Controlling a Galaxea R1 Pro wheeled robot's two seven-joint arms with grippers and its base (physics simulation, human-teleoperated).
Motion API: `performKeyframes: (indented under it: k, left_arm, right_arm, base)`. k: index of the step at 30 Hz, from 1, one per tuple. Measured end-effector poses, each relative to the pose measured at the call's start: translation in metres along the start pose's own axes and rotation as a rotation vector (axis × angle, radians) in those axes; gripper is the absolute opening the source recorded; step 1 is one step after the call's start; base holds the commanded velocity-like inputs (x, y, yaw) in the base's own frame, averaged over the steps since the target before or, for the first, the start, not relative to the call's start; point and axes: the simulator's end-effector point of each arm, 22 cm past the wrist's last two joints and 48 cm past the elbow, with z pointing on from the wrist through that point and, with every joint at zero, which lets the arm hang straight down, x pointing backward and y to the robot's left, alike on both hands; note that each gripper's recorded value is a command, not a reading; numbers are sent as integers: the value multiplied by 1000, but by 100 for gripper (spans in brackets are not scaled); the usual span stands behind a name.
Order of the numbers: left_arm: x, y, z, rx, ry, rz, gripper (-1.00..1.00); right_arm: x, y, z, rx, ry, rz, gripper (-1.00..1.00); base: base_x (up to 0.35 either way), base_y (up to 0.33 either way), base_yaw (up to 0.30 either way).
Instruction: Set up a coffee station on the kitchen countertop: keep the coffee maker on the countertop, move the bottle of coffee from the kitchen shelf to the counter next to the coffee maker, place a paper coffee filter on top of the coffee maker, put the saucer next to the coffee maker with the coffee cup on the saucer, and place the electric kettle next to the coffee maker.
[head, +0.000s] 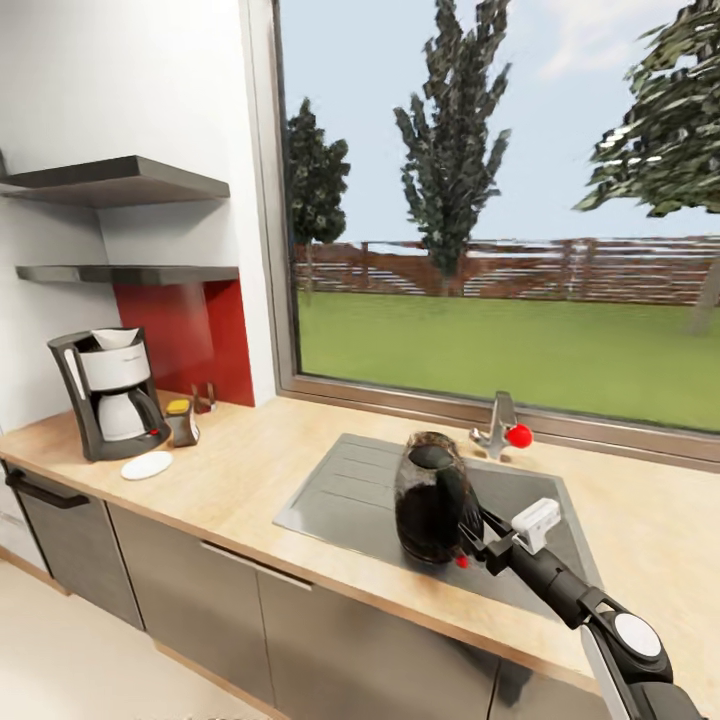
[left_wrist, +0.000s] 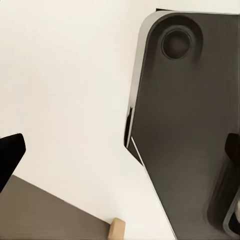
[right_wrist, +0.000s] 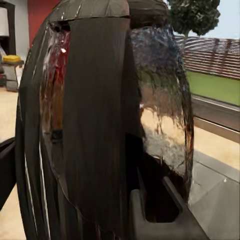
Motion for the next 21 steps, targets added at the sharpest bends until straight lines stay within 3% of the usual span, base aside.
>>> performKeyframes:
  k: [6, 21]
  left_arm:
    - [-1, 1, 0, -4, -3, -6, 100]
    - [-6, -1, 0, -8, -14, -15, 100]
  right_arm:
    - [-2, 0, -1, 0, -3, -2, -100]
    - [-7, 0, -1, 1, -12, -7, -100]
  base:
    - [68, 65, 258]
    - [181, 251, 258]
